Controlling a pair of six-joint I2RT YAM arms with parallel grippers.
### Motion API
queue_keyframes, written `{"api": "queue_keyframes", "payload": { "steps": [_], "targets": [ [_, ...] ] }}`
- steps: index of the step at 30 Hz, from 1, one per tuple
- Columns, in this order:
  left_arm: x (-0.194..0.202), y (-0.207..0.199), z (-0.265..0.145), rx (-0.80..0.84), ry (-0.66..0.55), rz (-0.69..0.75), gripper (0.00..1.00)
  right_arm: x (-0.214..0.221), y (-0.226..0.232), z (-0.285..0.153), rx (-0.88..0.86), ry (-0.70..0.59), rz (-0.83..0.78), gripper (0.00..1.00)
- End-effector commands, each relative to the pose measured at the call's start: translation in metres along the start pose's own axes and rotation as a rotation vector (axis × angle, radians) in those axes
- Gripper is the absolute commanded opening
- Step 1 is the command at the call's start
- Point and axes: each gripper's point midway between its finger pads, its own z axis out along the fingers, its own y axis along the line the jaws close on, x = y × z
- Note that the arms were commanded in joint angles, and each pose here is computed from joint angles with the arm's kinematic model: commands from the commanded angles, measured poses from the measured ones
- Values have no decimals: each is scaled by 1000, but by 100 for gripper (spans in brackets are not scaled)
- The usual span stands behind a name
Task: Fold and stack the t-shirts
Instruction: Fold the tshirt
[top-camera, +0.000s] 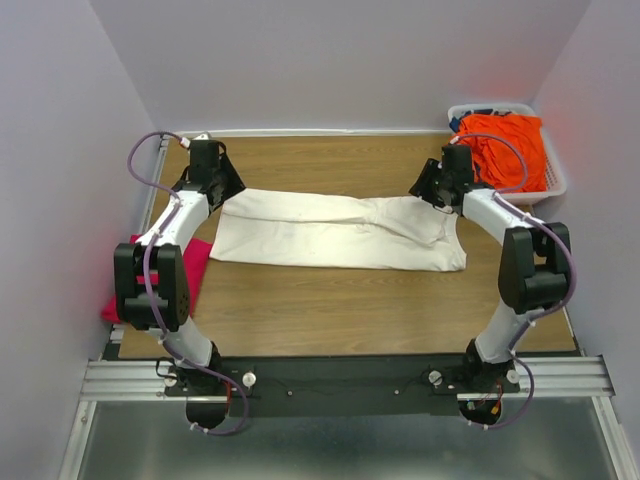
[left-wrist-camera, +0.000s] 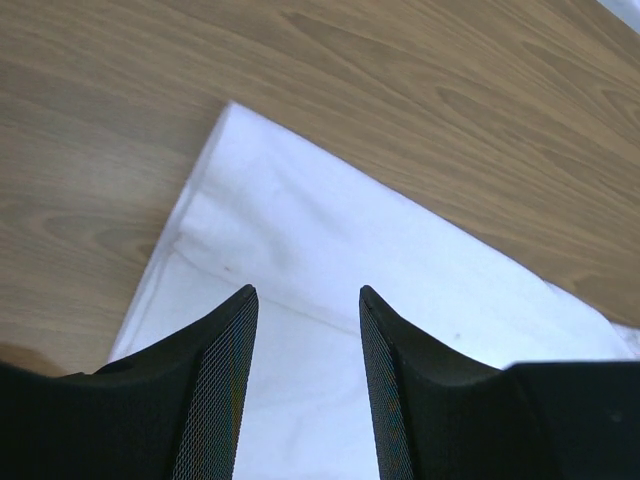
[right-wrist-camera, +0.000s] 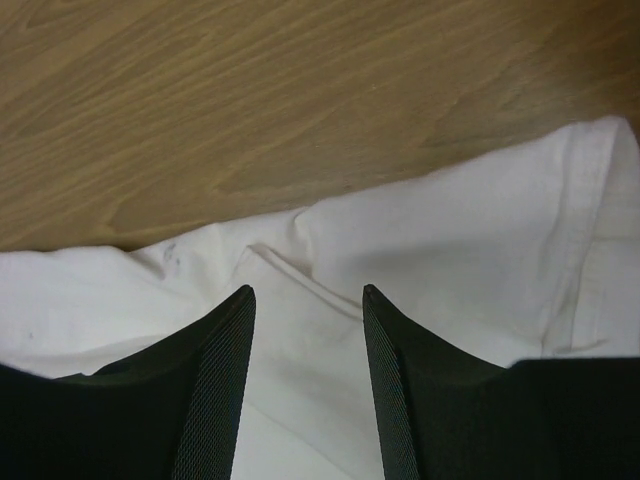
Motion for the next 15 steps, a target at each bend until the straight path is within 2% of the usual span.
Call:
{"api": "queue_keyframes", "payload": {
  "steps": [1,9,15],
  "targets": [
    [10,-35,-27,131,26,112,53,14,13,23,-61,82,-70,53],
    [19,-51,-34,204,46,181,53,50,19,57,-18,153,-163,53],
    [27,-51,-31,221,70,187,53,68,15,58,-6,188,-181,53]
  ]
}}
